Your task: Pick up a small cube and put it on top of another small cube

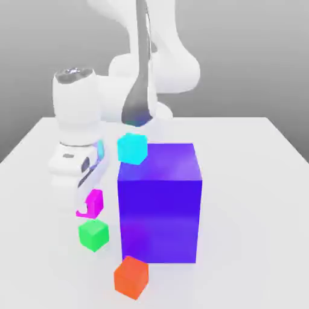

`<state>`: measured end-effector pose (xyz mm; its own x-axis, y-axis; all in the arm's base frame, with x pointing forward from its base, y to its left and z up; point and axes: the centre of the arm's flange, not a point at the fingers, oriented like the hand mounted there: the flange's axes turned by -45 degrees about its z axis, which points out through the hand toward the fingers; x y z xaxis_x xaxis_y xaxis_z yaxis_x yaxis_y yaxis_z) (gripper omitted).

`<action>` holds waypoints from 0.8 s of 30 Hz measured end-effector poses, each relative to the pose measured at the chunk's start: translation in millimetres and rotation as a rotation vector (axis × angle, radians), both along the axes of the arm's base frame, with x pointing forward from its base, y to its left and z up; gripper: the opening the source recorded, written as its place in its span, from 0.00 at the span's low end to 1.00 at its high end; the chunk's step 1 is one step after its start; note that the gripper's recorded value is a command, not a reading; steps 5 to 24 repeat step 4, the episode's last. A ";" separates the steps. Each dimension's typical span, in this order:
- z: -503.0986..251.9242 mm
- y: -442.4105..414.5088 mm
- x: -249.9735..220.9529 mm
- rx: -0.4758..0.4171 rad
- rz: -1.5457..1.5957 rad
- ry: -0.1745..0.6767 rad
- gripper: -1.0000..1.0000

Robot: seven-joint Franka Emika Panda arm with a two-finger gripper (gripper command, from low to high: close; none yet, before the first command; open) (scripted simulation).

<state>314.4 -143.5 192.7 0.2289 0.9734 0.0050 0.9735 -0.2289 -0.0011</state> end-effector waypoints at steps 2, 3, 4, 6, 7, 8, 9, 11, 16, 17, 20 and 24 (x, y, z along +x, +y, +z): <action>-9.1 -0.9 -1.1 -0.001 -0.003 0.000 1.00; -9.1 -1.0 -1.2 -0.001 -0.004 0.000 1.00; -9.1 -1.0 -1.1 -0.001 -0.004 0.000 1.00; -9.1 -1.0 -1.1 -0.001 -0.004 0.000 1.00; -9.1 -1.0 -1.1 -0.001 -0.004 0.000 1.00; -9.1 -1.0 -1.1 -0.001 -0.004 0.000 1.00; -9.1 -1.0 -1.1 -0.001 -0.004 0.000 1.00; -9.1 -1.0 -1.1 -0.001 -0.004 0.000 1.00; -9.1 -1.0 -1.1 -0.001 -0.004 0.000 1.00; -9.1 -1.0 -1.1 -0.001 -0.004 0.000 1.00; -9.1 -1.0 -1.1 -0.001 -0.004 0.000 1.00; -9.1 -1.0 -1.1 -0.001 -0.004 0.000 1.00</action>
